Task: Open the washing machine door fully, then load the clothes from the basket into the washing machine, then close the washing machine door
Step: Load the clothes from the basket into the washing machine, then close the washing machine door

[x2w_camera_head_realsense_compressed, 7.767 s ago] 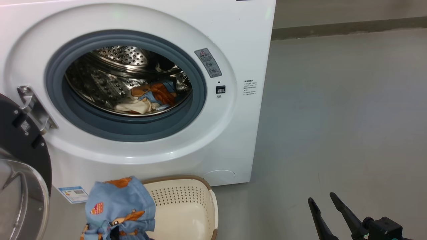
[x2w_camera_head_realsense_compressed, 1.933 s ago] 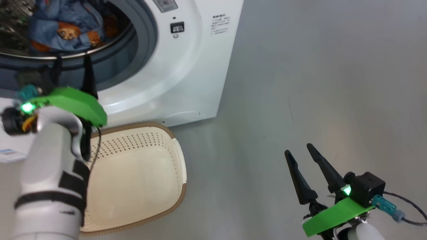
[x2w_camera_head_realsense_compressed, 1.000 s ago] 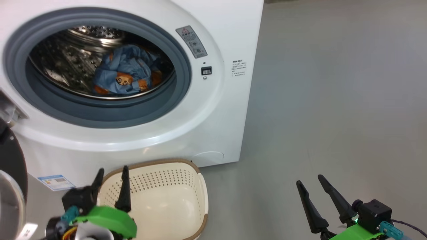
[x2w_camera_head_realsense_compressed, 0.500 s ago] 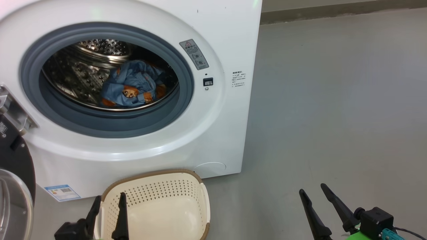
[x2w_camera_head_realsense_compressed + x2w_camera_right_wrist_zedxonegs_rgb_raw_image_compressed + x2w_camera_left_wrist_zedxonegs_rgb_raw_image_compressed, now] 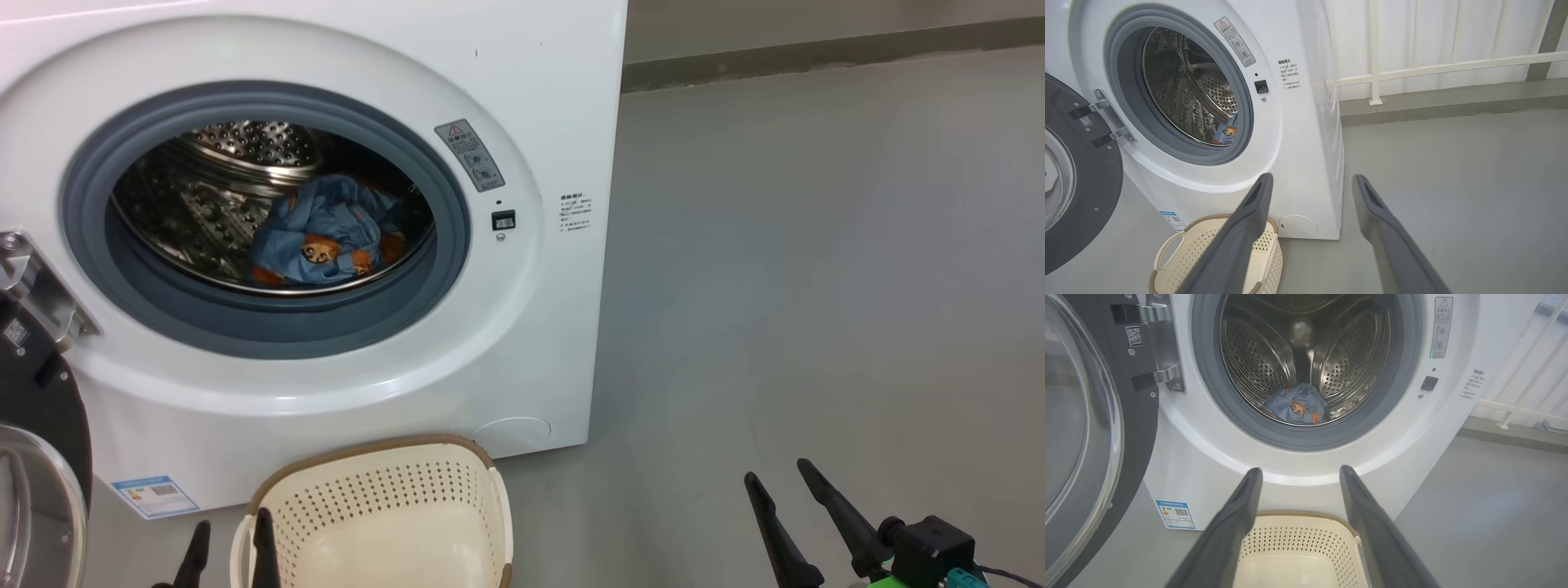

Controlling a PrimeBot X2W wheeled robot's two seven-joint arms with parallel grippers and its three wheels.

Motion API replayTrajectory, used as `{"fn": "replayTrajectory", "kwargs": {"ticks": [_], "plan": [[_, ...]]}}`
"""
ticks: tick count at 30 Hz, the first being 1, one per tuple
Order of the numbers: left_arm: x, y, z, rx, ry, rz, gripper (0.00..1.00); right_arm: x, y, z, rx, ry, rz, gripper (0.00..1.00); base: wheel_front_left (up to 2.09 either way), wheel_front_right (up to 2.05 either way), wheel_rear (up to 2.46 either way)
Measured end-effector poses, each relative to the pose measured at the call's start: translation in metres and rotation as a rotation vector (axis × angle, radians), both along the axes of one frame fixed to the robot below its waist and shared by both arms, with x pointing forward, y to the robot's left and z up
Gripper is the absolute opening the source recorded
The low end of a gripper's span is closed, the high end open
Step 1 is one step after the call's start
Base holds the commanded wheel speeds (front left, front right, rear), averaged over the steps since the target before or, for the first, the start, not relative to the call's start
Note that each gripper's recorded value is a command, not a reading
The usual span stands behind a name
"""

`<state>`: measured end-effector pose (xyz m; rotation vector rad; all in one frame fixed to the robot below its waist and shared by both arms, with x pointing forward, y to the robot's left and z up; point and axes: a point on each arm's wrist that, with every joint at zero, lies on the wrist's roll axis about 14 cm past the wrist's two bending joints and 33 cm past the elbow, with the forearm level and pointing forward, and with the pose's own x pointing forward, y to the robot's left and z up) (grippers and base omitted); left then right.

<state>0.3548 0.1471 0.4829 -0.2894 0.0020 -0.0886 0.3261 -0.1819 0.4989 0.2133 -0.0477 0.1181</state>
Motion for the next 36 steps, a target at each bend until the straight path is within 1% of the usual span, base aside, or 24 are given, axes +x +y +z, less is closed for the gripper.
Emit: {"fn": "replayTrajectory", "kwargs": {"ticks": [17,36], "plan": [[-0.016,0.012,-0.001,0.001,0.006,0.039,1.00,-0.009,-0.010,0.004,-0.005,-0.015,-0.028,1.00,0.00,0.00,0.00],[-0.016,0.016,-0.001,0.002,0.004,0.051,1.00,-0.009,-0.009,0.005,-0.004,-0.018,-0.024,1.00,0.00,0.00,0.00]]}}
